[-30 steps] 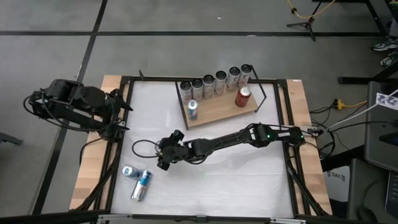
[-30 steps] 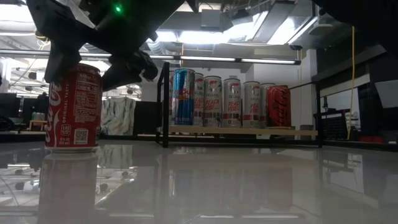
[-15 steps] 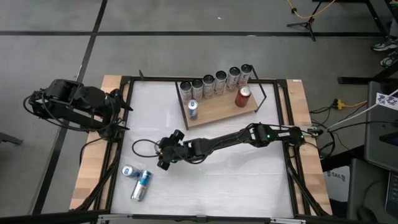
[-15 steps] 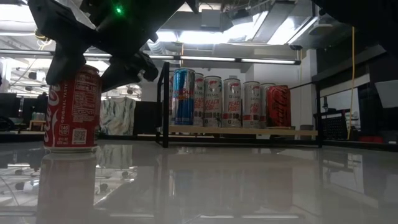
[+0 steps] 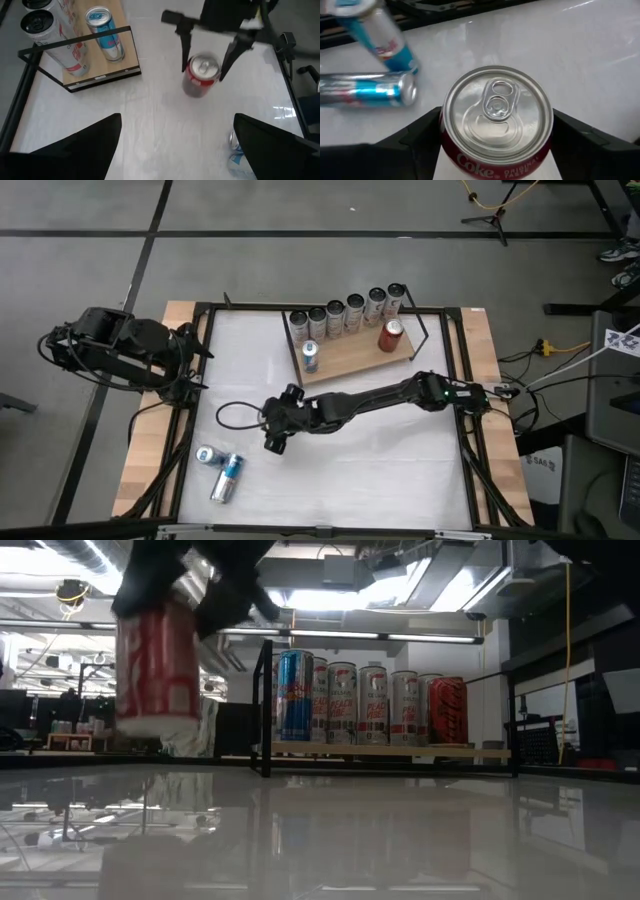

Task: Place canned beverage on shelf
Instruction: Put the red black soda can on the shelf aligned with the other red black soda can

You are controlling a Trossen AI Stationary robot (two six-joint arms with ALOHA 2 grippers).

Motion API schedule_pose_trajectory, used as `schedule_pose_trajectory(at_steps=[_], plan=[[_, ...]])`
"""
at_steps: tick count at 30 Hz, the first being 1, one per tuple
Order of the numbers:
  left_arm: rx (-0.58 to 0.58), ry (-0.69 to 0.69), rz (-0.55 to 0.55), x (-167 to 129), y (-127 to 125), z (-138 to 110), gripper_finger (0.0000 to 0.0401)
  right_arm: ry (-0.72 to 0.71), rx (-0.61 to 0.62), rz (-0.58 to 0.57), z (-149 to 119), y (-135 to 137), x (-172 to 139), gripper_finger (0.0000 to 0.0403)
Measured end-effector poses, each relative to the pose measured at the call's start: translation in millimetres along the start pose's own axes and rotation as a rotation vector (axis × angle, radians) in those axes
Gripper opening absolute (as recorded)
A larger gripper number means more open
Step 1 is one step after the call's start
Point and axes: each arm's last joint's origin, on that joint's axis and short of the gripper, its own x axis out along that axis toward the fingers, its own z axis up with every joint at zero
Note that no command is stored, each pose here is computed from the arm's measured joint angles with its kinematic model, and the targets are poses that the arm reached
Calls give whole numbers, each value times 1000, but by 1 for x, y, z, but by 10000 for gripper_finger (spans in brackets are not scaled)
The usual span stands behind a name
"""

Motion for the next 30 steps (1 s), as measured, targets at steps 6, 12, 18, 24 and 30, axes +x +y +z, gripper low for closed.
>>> schedule_pose_trajectory(at_steps=[6, 12, 18, 24, 30], plan=[[0, 0, 0, 0, 0, 0, 377, 1, -43, 7, 18, -7, -42, 289], [0, 0, 0, 0, 0, 0, 377, -8, -88, 0, 34, -18, -91, 295], [-2, -22, -3, 0, 0, 2, 377, -2, -147, -24, 46, -37, -153, 290], [-9, -89, -6, 0, -1, 9, 377, 35, -197, -50, 50, -69, -218, 295], [-27, -197, 71, 0, 0, 20, 377, 100, -251, -40, 48, -109, -268, 289]])
